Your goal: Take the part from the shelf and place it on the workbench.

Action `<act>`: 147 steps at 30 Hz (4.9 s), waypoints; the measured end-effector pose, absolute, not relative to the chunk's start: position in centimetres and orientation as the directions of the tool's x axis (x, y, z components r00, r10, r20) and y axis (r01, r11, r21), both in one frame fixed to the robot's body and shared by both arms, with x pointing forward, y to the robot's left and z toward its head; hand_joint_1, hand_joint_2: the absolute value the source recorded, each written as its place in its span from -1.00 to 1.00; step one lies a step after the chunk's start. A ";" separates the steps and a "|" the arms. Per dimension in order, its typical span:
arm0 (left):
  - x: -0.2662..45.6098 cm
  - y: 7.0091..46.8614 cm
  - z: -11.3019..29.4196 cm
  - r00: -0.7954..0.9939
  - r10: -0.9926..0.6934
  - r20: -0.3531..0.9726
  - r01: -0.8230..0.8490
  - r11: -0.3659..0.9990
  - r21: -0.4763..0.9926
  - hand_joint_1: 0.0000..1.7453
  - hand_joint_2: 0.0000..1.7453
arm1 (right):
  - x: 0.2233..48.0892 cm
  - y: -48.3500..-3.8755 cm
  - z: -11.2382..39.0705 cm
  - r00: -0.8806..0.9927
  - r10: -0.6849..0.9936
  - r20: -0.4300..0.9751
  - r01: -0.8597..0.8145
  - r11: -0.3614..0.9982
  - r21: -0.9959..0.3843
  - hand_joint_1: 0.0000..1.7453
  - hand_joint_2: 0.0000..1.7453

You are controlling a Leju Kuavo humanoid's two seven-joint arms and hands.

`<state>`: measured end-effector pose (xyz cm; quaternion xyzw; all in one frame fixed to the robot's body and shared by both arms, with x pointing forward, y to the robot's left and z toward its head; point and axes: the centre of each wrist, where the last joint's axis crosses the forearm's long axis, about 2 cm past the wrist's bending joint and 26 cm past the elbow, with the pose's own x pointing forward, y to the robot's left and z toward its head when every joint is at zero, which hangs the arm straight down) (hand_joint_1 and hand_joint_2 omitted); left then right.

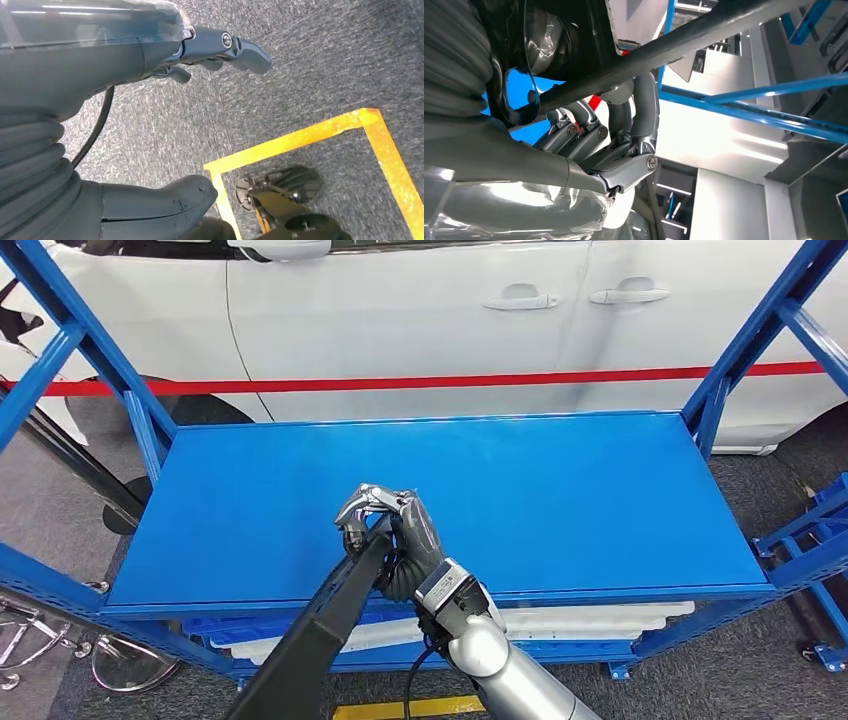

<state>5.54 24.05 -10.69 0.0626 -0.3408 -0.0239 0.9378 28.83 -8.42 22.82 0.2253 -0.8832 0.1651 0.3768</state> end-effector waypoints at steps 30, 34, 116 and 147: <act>5.3 24.1 -10.7 0.807 0.009 0.590 -0.101 0.987 0.124 -1.00 1.00 | 26.2 -8.8 20.2 -0.583 -0.309 0.752 -0.526 0.849 -0.058 1.00 1.00; 5.2 24.1 -10.7 0.817 0.021 0.577 -0.111 0.986 0.122 -1.00 1.00 | 26.2 -8.7 20.2 -0.581 -0.314 0.751 -0.529 0.847 -0.055 1.00 1.00; 5.8 23.4 -10.6 0.829 -0.001 0.559 -0.071 0.992 0.107 -1.00 1.00 | 22.5 -9.4 11.9 -0.543 -0.038 0.839 -0.397 0.892 -0.217 1.00 1.00; 6.9 23.1 -10.4 0.823 -0.115 0.556 0.075 0.993 0.094 -1.00 1.00 | 25.3 -9.0 18.3 -0.703 -0.043 0.710 -0.290 0.929 -0.231 1.00 1.00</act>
